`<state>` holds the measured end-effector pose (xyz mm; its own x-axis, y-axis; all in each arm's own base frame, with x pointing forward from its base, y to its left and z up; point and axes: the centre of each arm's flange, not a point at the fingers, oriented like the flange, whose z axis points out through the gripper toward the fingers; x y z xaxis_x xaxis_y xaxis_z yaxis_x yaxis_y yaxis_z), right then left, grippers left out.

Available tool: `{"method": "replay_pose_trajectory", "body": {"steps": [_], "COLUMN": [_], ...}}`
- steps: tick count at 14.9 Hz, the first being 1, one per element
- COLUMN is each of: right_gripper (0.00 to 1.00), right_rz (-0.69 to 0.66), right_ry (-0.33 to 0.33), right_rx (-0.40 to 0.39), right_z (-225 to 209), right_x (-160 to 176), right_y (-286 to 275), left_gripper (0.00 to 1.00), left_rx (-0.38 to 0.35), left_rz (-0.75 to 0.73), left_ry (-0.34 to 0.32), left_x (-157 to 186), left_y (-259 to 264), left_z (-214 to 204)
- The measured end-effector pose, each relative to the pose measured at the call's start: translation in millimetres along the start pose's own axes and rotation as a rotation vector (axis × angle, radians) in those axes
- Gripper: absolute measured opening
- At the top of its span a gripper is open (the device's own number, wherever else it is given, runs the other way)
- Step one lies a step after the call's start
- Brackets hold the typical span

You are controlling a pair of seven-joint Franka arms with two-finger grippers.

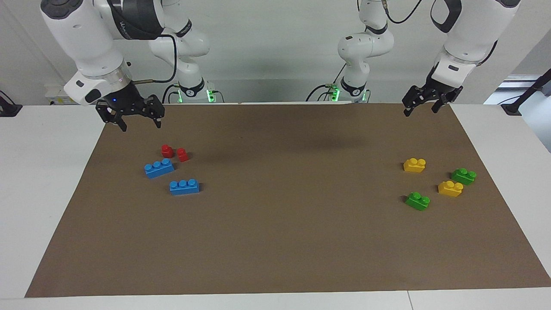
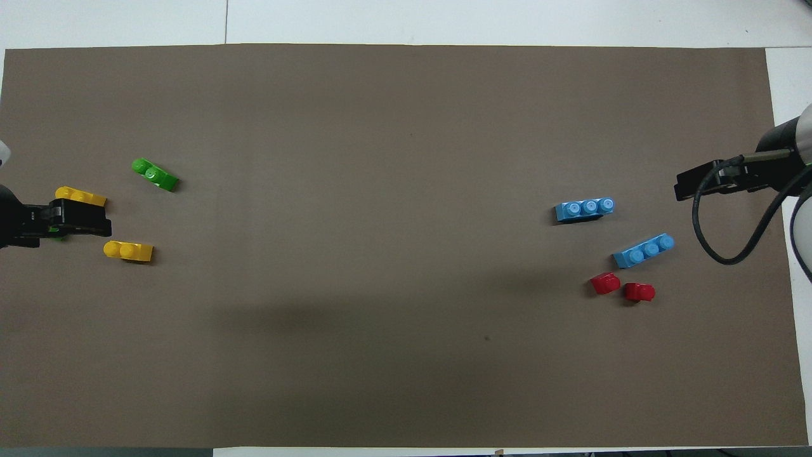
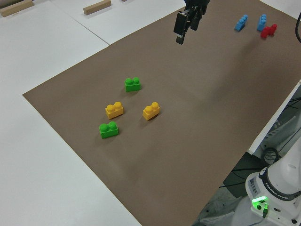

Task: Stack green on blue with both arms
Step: 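Open the left gripper and the right gripper and move toward the bricks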

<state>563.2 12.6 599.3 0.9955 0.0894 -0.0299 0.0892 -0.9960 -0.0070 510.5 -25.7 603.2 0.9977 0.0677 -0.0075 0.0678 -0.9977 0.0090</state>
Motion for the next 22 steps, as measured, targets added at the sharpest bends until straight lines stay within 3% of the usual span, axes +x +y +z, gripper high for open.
{"method": "replay_pose_trajectory", "body": {"steps": [8, 11, 13, 17, 19, 22], "right_gripper": [1.0, 1.0, 1.0, 1.0, 1.0, 1.0], "right_rz": [0.016, 0.046, 0.184, 0.589, 0.792, 1.083], "right_ry": [0.0, 0.033, 0.055, 0.059, 0.012, -0.111], "right_rx": [0.001, -0.002, 0.0, 0.039, 0.107, 0.243], "right_z": [-0.1, -3.1, -4.2, 10.9, 30.5, 62.5], "right_x": [-1.0, 1.3, 4.3, 18.6, 29.8, 45.9], "right_y": [12.5, 24.3, 23.2, 13.5, 8.3, 10.2], "left_gripper": [1.0, 1.0, 1.0, 1.0, 1.0, 1.0], "left_rx": [0.0, 0.0, 0.0, 0.0, -0.002, -0.007], "left_rz": [0.0, 0.0, 0.0, -0.003, -0.023, -0.113], "left_ry": [0.0, 0.0, 0.0, 0.004, 0.016, 0.048], "left_x": [0.0, 0.0, -0.1, -0.3, 1.3, 6.1], "left_y": [0.0, 0.0, 0.0, -0.6, -3.8, -9.8], "left_z": [0.0, 0.0, -0.1, -1.2, -2.3, -0.6]}}
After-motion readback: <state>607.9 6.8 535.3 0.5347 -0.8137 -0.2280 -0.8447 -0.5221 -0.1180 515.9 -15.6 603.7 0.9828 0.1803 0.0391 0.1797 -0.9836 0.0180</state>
